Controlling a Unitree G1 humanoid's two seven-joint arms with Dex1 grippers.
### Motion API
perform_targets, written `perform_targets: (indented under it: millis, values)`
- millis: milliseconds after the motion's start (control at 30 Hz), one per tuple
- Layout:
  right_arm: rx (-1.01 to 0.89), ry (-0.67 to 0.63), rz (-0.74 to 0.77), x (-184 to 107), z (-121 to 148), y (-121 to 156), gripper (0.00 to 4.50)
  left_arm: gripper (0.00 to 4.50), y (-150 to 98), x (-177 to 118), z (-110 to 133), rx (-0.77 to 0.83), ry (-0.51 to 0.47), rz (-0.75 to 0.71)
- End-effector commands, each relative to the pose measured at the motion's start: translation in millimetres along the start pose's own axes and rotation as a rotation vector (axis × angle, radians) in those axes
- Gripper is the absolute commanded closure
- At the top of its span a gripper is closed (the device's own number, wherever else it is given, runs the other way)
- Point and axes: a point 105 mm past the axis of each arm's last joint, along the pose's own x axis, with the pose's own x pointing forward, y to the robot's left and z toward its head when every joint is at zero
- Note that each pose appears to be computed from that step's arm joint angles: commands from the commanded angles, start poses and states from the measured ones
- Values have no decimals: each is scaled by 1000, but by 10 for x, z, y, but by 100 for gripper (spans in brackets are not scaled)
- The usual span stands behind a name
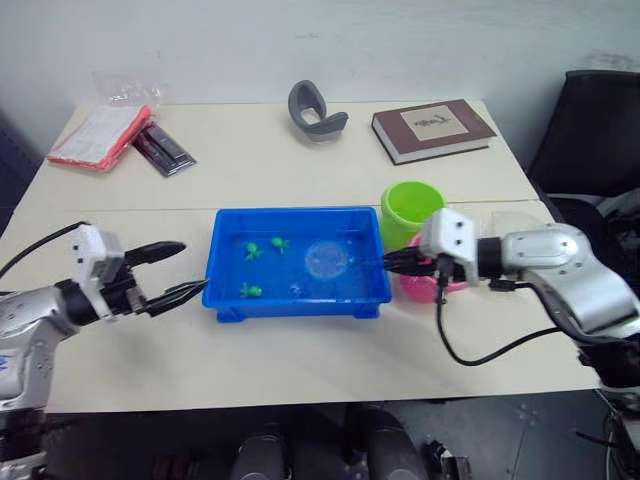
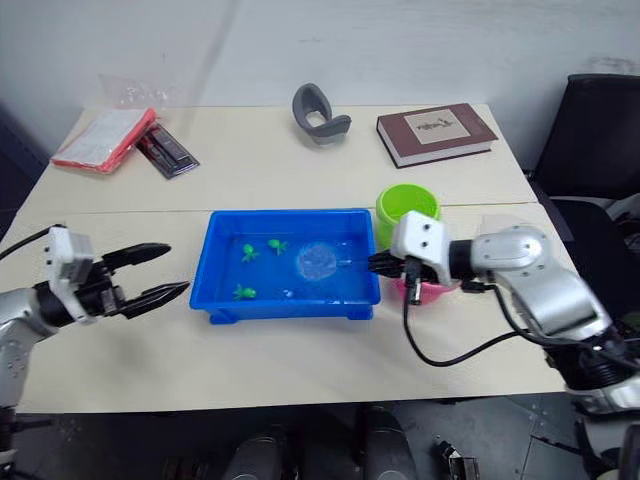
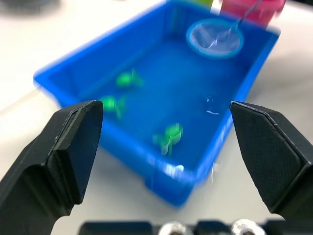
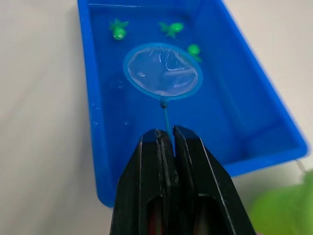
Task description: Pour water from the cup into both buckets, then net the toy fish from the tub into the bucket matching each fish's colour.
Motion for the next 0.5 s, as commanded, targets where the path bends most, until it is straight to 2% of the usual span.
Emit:
perform_targets:
  millis: [33,300,400,500]
  values:
    - [-16,31,9,20,29,-3,450,6,85,-171,148,51,1,35]
    - [-17,131,9,288,-172,-100,450,6,58,-327,17,3,33,86]
    - [-41,144,16,364,-172,-143,450,6,42,-334,13,-5,30,91]
    - [-104,121,74,531,-42,-118,450,6,49,-356,11,-5,29,112]
